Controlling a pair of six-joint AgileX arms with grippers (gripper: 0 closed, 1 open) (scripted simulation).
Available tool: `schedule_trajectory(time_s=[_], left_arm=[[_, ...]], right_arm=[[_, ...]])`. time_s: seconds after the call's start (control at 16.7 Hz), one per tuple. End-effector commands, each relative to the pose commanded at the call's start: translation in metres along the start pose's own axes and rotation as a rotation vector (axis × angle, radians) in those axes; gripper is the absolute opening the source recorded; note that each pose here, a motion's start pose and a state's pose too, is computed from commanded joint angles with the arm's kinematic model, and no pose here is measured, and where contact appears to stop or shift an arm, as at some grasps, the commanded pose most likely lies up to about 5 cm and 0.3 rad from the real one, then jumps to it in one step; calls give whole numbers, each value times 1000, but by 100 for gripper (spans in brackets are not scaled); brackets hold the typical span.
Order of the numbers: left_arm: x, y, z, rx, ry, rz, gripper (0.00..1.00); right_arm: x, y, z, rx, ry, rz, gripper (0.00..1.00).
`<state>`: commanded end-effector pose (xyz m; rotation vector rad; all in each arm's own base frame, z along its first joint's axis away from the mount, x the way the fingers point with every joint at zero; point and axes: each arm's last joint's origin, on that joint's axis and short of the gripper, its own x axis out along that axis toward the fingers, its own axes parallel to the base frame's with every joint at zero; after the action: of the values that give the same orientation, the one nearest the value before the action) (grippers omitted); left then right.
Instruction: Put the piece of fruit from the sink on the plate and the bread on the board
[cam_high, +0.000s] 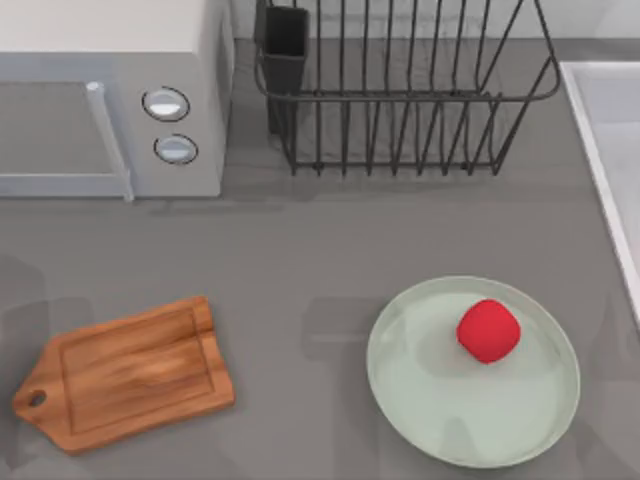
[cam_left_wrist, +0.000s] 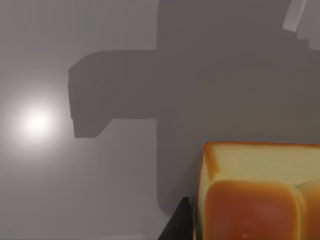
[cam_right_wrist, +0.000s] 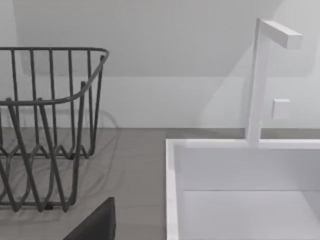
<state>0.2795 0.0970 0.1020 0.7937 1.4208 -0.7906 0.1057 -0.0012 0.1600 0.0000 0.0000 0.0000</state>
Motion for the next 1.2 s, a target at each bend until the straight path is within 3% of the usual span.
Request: schedule_trajectory(time_s=[0.3,0.78,1.2], left_arm=[[-29,2,1,-13,-7,1,0],[-109,-2,1,-13,-6,-5,0],[-110,-3,5,-26,-1,-9,0]], right_arm=[[0,0,0,0,0,0,100],[0,0,0,0,0,0,100],[0,0,0,0,0,0,100]])
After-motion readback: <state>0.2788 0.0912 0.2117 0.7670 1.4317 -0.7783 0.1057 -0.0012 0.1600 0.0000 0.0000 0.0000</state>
